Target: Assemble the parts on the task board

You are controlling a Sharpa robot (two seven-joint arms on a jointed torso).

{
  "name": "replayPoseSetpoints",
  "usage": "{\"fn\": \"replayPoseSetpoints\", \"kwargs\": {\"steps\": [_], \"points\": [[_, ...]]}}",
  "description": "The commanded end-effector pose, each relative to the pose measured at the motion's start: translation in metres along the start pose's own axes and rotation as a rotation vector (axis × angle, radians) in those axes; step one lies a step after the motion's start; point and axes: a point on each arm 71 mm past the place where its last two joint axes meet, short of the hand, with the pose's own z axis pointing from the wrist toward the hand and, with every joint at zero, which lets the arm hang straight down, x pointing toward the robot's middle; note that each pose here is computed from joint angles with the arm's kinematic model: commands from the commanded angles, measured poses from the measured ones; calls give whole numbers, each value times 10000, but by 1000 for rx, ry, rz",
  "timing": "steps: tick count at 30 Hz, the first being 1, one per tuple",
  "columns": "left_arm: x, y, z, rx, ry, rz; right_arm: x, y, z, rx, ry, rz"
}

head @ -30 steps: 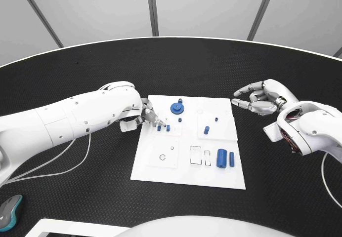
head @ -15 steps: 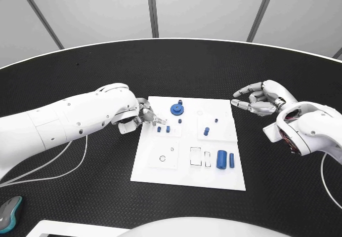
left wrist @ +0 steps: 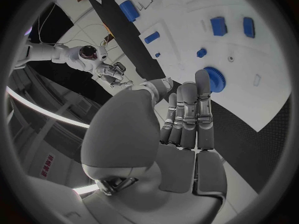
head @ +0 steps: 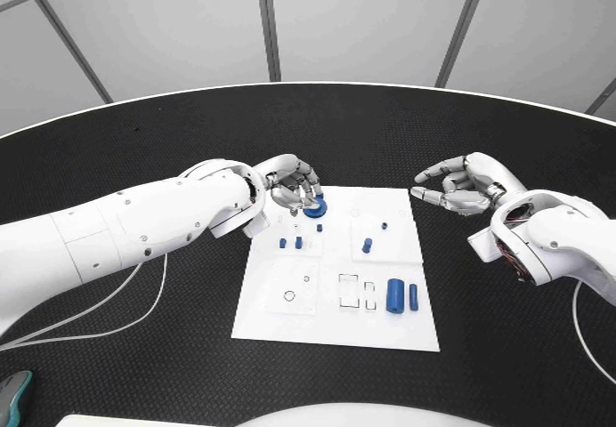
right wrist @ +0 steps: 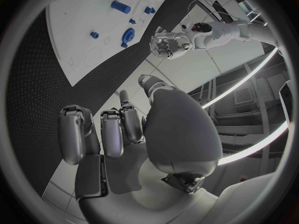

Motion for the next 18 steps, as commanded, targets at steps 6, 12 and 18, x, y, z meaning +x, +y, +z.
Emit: {"fn": "replayPoseSetpoints", "kwargs": {"steps": [6, 12, 18], "points": [[103, -117, 93, 110, -18, 180, 12, 7, 8, -3, 4, 0], [231, -95, 136, 120, 4, 326, 24, 12, 14, -6, 7, 1], [304, -64, 169, 117, 13, 419, 30, 13, 15, -6, 9, 1]]}}
